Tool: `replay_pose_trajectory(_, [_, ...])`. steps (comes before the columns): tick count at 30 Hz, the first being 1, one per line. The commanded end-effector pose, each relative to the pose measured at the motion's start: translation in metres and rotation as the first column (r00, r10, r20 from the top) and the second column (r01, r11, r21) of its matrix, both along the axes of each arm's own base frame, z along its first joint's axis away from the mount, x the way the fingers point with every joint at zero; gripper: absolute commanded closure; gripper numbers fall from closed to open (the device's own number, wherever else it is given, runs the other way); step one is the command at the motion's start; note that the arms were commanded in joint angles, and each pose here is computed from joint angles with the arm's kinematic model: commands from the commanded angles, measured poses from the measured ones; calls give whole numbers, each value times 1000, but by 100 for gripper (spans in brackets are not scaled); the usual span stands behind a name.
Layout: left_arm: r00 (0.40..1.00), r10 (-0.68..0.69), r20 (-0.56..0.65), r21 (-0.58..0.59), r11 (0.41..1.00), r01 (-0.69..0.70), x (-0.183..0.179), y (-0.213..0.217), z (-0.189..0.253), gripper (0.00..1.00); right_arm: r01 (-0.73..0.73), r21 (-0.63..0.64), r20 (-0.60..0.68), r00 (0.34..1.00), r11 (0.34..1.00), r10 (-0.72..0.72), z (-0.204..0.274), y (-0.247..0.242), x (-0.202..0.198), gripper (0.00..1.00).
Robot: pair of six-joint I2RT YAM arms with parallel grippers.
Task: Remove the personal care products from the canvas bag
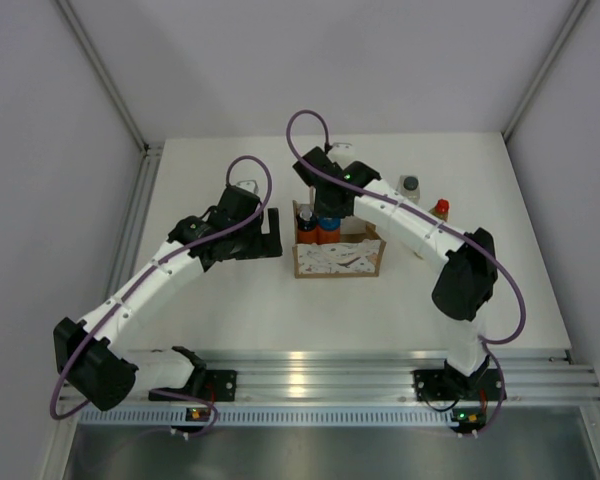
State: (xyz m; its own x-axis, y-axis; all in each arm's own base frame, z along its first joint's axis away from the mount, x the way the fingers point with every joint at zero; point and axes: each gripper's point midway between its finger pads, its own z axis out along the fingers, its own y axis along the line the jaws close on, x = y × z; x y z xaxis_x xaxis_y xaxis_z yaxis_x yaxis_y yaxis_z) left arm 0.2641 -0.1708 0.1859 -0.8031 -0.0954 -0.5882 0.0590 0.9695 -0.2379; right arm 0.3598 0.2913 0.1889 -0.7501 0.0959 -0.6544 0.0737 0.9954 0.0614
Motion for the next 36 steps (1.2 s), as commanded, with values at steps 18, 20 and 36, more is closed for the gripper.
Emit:
replay_pose_trajectory(18, [1000, -10, 24, -14, 1000, 10, 0, -1, 6, 1, -212, -72, 108, 970, 974, 219, 54, 6, -1, 100])
replay_pose_trajectory(20, [1000, -6, 26, -16, 1000, 7, 0, -1, 7, 2, -222, -63, 119, 966, 973, 228, 61, 7, -2, 100])
replay_pose_trajectory(36, [1000, -15, 21, -20, 1000, 16, 5, -6, 9, 1, -268, -22, 195, 944, 963, 267, 105, 0, -9, 100])
